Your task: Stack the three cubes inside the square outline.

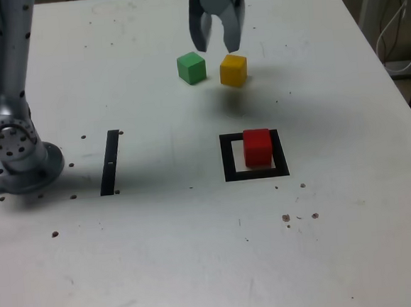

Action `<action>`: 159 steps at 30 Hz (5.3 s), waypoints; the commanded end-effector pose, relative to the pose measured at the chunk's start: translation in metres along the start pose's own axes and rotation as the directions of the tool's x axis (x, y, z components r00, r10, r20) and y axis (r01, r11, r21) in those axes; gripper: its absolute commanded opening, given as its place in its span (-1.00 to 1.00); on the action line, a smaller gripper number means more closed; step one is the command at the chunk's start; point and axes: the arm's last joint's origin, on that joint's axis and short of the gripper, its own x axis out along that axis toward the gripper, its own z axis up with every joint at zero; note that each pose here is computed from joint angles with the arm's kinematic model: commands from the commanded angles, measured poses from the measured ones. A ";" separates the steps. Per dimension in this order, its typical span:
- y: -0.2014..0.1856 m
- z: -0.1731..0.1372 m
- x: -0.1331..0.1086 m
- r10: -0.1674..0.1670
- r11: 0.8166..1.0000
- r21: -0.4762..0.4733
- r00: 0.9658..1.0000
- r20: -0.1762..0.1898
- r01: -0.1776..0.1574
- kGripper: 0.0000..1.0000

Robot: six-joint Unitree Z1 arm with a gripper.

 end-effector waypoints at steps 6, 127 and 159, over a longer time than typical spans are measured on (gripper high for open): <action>0.009 -0.004 0.015 0.008 0.999 -0.036 1.000 -0.003 -0.008 0.98; -0.156 0.085 0.021 -0.082 0.988 -0.136 0.994 -0.069 0.072 -0.65; -0.153 0.089 0.037 -0.118 0.983 -0.148 0.991 -0.058 0.108 0.49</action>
